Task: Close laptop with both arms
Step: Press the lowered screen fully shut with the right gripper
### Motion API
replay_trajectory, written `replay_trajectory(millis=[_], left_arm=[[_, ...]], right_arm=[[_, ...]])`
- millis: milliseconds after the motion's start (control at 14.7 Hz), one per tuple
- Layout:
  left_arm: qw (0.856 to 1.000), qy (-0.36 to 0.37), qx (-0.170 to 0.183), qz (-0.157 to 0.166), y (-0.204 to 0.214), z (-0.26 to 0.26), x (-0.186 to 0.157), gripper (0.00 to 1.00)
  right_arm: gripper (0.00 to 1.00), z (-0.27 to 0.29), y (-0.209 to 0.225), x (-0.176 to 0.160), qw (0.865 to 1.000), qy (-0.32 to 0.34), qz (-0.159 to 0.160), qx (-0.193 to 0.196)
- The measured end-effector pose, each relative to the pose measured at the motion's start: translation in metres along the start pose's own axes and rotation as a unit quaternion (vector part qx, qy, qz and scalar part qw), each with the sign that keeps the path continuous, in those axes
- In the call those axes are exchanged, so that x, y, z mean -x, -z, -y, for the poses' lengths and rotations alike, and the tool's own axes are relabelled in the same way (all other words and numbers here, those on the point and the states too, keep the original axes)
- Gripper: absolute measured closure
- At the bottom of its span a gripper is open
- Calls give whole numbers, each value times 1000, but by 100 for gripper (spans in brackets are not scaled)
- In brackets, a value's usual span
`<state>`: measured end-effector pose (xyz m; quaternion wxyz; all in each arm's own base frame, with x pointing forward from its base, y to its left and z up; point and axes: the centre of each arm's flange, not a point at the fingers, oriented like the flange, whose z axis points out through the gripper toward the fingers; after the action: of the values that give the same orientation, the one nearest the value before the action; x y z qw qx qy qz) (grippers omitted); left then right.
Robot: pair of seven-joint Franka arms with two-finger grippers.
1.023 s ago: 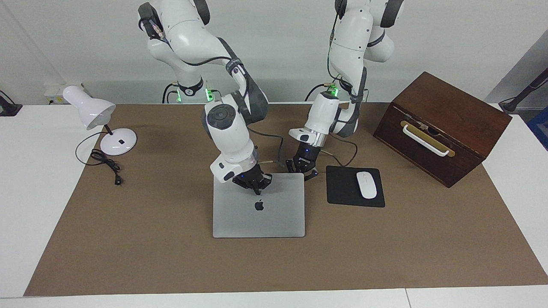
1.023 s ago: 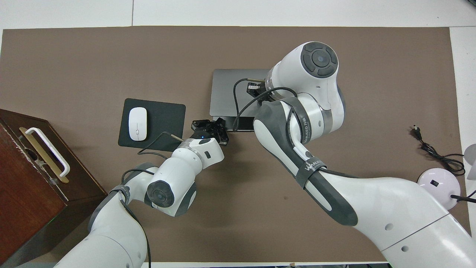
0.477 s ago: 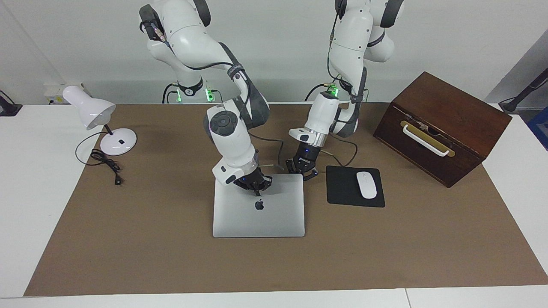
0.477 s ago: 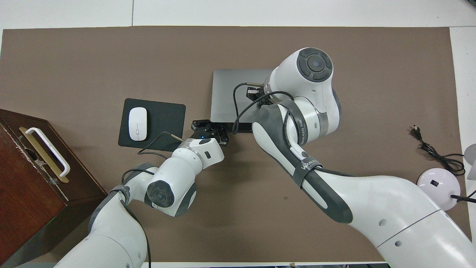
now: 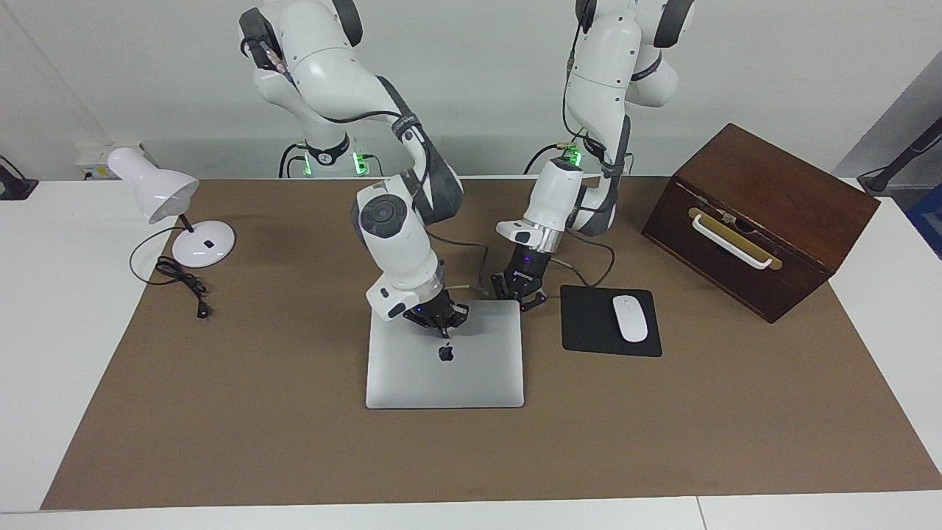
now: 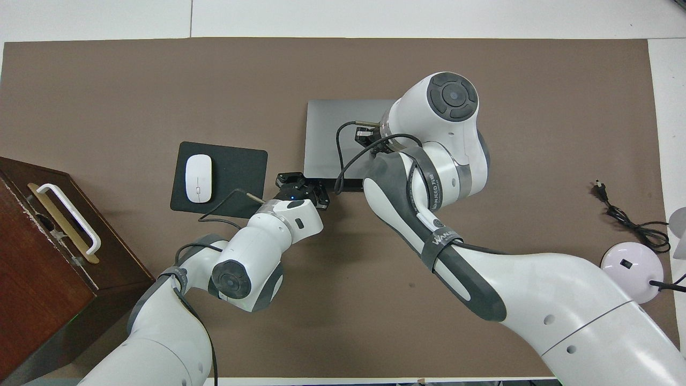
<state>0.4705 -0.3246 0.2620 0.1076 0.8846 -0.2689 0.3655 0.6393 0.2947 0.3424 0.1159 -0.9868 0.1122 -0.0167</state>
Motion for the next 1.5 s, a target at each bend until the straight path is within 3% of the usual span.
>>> replay_trajectory(millis=[1023,1500], left_arm=[[1000,0,0,-1,0,0,0,99],[1000,-1,0,-1,0,0,0,99]], right_arm=[[99,0,-4,2,1000,-1,-4,-4],[99,3,27,2,1000,2,23,11]])
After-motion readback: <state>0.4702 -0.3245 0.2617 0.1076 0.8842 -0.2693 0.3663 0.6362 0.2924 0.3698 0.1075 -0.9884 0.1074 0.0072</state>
